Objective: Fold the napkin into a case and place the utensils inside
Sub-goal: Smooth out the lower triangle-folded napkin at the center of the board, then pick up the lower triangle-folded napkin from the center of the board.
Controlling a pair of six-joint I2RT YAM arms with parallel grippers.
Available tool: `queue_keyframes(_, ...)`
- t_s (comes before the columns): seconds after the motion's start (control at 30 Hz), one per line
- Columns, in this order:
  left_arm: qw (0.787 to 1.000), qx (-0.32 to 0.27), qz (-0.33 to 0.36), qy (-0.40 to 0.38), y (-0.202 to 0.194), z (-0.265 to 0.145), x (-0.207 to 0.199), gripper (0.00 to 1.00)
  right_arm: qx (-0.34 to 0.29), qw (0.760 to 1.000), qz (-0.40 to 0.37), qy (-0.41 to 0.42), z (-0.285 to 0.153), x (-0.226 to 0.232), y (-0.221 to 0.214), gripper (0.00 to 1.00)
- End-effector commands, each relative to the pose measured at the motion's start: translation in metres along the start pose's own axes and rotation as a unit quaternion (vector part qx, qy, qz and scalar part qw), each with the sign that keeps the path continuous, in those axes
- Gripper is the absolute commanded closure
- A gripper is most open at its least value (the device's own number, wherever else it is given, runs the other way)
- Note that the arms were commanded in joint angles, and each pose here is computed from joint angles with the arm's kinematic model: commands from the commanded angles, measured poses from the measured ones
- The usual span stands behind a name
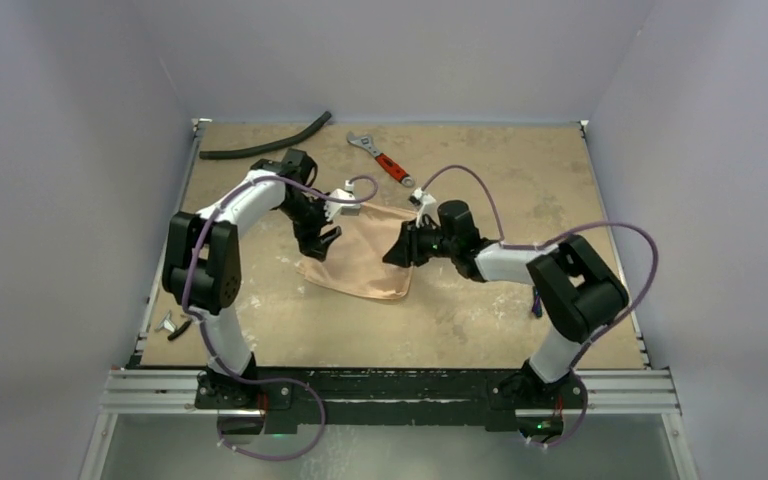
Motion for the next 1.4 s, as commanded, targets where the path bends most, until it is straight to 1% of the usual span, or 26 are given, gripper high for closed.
queue_keyframes(0.0, 0.99, -0.054, 0.133, -0.002, 0.026, -0.032, -0.024, 0.28, -0.052, 0.993, -0.102, -0.037, -0.028, 0.015, 0.057, 0.58)
queue_keyframes(0.1, 0.985, -0.106, 0.134, 0.021, 0.053, -0.056, -0.026, 0.26, -0.071, 0.983, -0.151, -0.08, -0.046, 0.016, 0.079, 0.45)
queue_keyframes(0.13, 0.983, -0.125, 0.135, 0.025, 0.062, -0.065, -0.027, 0.25, -0.082, 0.978, -0.166, -0.093, -0.051, 0.016, 0.087, 0.37)
queue_keyframes(0.17, 0.98, -0.145, 0.138, 0.025, 0.07, -0.075, -0.029, 0.24, -0.094, 0.975, -0.177, -0.096, -0.057, 0.02, 0.095, 0.24)
queue_keyframes(0.2, 0.977, -0.157, 0.144, 0.021, 0.074, -0.081, -0.032, 0.24, -0.107, 0.976, -0.163, -0.101, -0.061, 0.023, 0.101, 0.05)
queue_keyframes(0.23, 0.975, -0.156, 0.157, 0.014, 0.073, -0.083, -0.036, 0.23, -0.141, 0.971, -0.135, -0.141, -0.067, 0.017, 0.113, 0.02)
queue_keyframes(0.3, 0.972, -0.14, 0.191, -0.003, 0.061, -0.077, -0.043, 0.24, -0.146, 0.971, -0.128, -0.139, -0.071, 0.015, 0.118, 0.02)
queue_keyframes(0.37, 0.968, -0.11, 0.226, -0.007, 0.042, -0.064, -0.046, 0.25, -0.131, 0.975, -0.133, -0.12, -0.067, 0.019, 0.125, 0.02)
queue_keyframes(0.43, 0.961, -0.093, 0.261, -0.005, 0.021, -0.051, -0.049, 0.26, -0.096, 0.974, -0.141, -0.151, -0.065, 0.007, 0.128, 0.02)
queue_keyframes(0.47, 0.953, -0.094, 0.286, 0.009, 0.016, -0.045, -0.047, 0.26, -0.079, 0.972, -0.146, -0.164, -0.065, 0.002, 0.125, 0.02)
queue_keyframes(0.5, 0.949, -0.089, 0.303, 0.016, 0.007, -0.037, -0.047, 0.26, -0.077, 0.967, -0.153, -0.187, -0.071, -0.001, 0.126, 0.02)
queue_keyframes(0.57, 0.938, -0.076, 0.336, 0.026, -0.009, -0.023, -0.046, 0.26, -0.112, 0.951, -0.164, -0.239, -0.093, -0.003, 0.135, 0.02)
queue_keyframes(0.6, 0.935, -0.069, 0.347, 0.029, -0.015, -0.017, -0.046, 0.26, -0.144, 0.941, -0.164, -0.257, -0.107, 0.001, 0.142, 0.02)
queue_keyframes(0.67, 0.93, -0.051, 0.364, 0.031, -0.024, -0.006, -0.042, 0.26, -0.194, 0.924, -0.158, -0.29, -0.129, 0.004, 0.149, 0.02)
queue_keyframes(0.7, 0.928, -0.037, 0.369, 0.03, -0.03, 0.0, -0.04, 0.27, -0.201, 0.921, -0.167, -0.291, -0.133, 0.006, 0.147, 0.02)
queue_keyframes(0.77, 0.926, -0.026, 0.375, 0.03, -0.033, 0.007, -0.034, 0.28, -0.187, 0.922, -0.218, -0.258, -0.13, 0.013, 0.143, 0.02)
queue_keyframes(0.8, 0.926, -0.016, 0.377, 0.025, -0.035, 0.012, -0.032, 0.29, -0.173, 0.918, -0.255, -0.251, -0.128, 0.013, 0.142, 0.02)
queue_keyframes(0.87, 0.925, 0.004, 0.379, 0.025, -0.039, 0.019, -0.026, 0.31, -0.121, 0.914, -0.334, -0.194, -0.115, 0.022, 0.127, 0.02)
queue_keyframes(0.9, 0.923, 0.015, 0.384, 0.025, -0.042, 0.022, -0.023, 0.33, -0.097, 0.909, -0.364, -0.175, -0.11, 0.026, 0.118, 0.02)
queue_keyframes(1.0, 0.922, 0.034, 0.385, 0.032, -0.046, 0.028, -0.015, 0.38, -0.029, 0.881, -0.444, -0.162, -0.1, 0.029, 0.097, 0.02)
queue_keyframes(1.07, 0.923, 0.035, 0.381, 0.035, -0.047, 0.032, -0.011, 0.39, -0.001, 0.872, -0.465, -0.153, -0.097, 0.026, 0.085, 0.02)
queue_keyframes(1.13, 0.926, 0.028, 0.374, 0.04, -0.047, 0.035, -0.009, 0.4, -0.002, 0.869, -0.473, -0.147, -0.095, 0.027, 0.079, 0.02)
queue_keyframes(1.2, 0.929, 0.022, 0.368, 0.043, -0.046, 0.038, -0.007, 0.41, -0.005, 0.869, -0.48, -0.123, -0.09, 0.03, 0.064, 0.02)
queue_keyframes(1.27, 0.931, 0.022, 0.362, 0.039, -0.047, 0.043, -0.005, 0.46, 0.002, 0.868, -0.487, -0.094, -0.079, 0.036, 0.049, 0.02)
queue_keyframes(1.37, 0.938, 0.023, 0.346, 0.028, -0.049, 0.049, -0.004, 0.58, 0.042, 0.868, -0.493, -0.053, -0.056, 0.04, 0.024, 0.02)
Point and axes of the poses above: each gripper's point midway between its finger pads, its own z axis out along the fingers, its own x axis along the line the jaws close on, y = z × x, the point moved 4 cm from there along -z, back along the fingers, and after that the axes turned 14 degrees about -z, right-handed, at the moved point
